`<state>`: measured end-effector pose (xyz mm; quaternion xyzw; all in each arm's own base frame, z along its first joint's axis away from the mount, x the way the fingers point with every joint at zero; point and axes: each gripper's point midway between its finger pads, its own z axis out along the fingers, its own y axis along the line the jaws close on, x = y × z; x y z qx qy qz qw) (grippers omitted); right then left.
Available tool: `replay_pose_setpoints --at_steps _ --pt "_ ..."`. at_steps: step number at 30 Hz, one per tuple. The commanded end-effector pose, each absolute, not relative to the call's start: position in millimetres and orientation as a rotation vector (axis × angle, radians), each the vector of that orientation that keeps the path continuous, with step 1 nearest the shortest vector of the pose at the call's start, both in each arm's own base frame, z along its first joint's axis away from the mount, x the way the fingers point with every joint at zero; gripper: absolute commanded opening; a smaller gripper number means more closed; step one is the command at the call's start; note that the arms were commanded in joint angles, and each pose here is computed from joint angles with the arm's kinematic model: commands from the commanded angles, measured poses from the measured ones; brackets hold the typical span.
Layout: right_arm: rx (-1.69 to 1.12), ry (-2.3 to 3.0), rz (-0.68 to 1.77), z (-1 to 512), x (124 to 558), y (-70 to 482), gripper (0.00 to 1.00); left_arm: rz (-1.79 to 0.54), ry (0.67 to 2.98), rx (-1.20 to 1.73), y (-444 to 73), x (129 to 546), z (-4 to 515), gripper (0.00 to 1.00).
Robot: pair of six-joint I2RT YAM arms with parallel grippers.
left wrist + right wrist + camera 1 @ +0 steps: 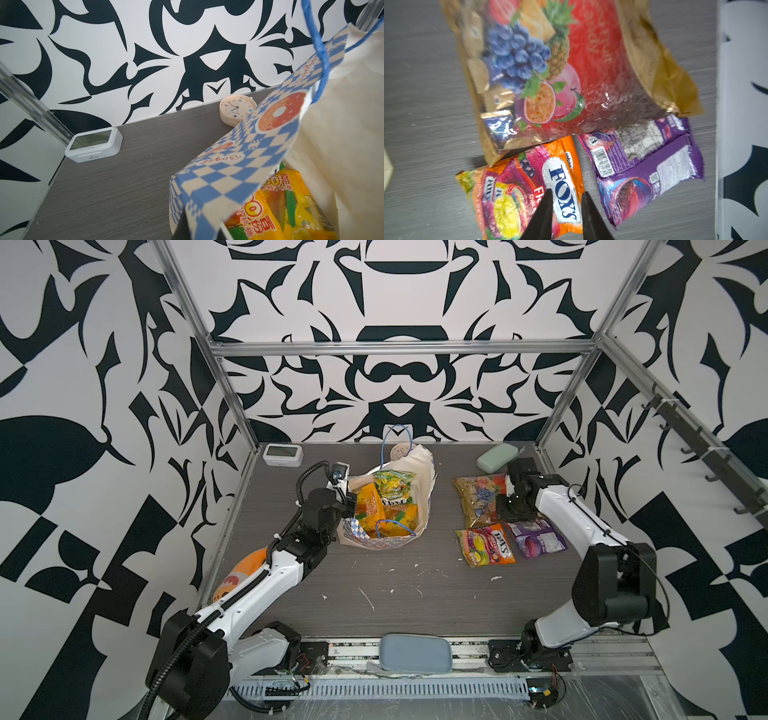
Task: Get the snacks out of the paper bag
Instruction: 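Release the orange packet onto the table beside the purple packet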
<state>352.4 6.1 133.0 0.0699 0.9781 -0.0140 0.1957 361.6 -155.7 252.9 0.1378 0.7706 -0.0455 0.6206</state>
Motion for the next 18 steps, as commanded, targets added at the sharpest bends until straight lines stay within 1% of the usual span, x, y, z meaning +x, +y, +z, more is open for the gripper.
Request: replay_pose_setpoints --at_steps 1,2,3,8,10,13,18 --pt "0.098 2.645 0.207 163 356 40 0.30 -0.100 1.685 0.285 -154 366 280 0.00" --pt "0.021 2.648 0.300 164 353 58 0.29 -0.101 1.684 0.286 -155 366 281 0.00" --pt "-0.032 2.660 0.340 162 349 71 0.27 -0.101 1.683 0.284 -155 366 281 0.00" --pt "-0.334 2.800 0.201 125 327 120 0.05 -0.118 1.684 0.275 -155 365 281 0.00" --pt "-0.356 2.821 0.221 110 323 131 0.00 -0.123 1.690 0.273 -155 365 280 0.00" --pt "-0.379 2.841 0.260 93 315 142 0.00 -0.117 1.698 0.271 -154 365 278 0.00" --pt "-0.443 2.925 0.186 65 298 148 0.00 -0.113 1.695 0.272 -154 364 278 0.00"
